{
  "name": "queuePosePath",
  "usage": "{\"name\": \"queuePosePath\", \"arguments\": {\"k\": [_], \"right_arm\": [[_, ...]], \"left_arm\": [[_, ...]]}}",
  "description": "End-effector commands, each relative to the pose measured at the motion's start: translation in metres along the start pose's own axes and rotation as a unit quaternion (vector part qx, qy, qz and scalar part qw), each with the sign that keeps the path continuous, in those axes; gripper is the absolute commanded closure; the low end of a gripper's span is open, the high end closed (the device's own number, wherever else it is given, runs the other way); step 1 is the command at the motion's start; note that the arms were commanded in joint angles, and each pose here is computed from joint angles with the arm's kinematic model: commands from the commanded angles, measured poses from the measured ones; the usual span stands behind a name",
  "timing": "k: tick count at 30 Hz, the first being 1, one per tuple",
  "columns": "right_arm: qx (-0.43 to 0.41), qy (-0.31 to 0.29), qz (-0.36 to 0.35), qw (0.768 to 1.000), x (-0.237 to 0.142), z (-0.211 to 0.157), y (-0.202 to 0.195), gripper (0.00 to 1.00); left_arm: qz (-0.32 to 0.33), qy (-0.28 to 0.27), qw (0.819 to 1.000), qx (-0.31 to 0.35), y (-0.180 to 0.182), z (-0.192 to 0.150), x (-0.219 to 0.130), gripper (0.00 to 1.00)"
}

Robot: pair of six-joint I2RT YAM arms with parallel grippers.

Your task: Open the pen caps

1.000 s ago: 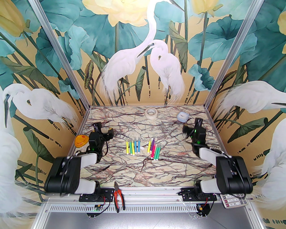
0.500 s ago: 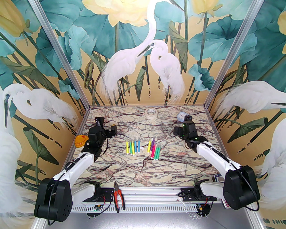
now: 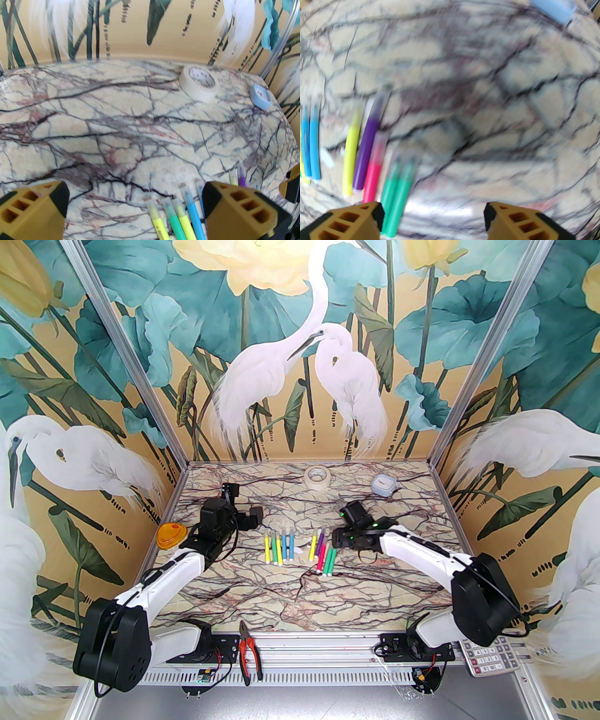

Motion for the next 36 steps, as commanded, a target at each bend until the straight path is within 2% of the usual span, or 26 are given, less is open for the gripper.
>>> {"name": "queuePosePath", "arguments": {"k": [1, 10, 22, 36], "right_arm": [[0.038, 0.031, 0.004, 0.999, -0.001, -0.009, 0.01, 0.3], [0.041, 0.079, -0.011, 0.996, 0.011, -0.019, 0.018, 0.48], [0.047, 0.12, -0.01, 0.992, 0.031, -0.025, 0.023, 0.54], [0.04, 0.136, -0.027, 0.99, 0.047, -0.028, 0.023, 0.57]], "left_arm": [[-0.018, 0.003, 1.0, 0.0, -0.005, 0.007, 0.003, 0.01], [-0.03, 0.003, 1.0, 0.006, -0.006, 0.009, 0.009, 0.01], [-0.031, 0.005, 0.999, 0.019, -0.007, 0.009, 0.01, 0.01], [-0.033, 0.013, 0.999, 0.02, -0.007, 0.004, 0.014, 0.01]]}}
Point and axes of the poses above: each hand's point on the last joint's axis, 136 mm out from that joint toward the fingers, its own x axis out along the fingers, its own y axis along the line the jaws close on, z = x × y, the point moved 9 cm from there along -x, back along the fingers, and after that the axes turned 13 degrees about x, right-handed, at the moved point
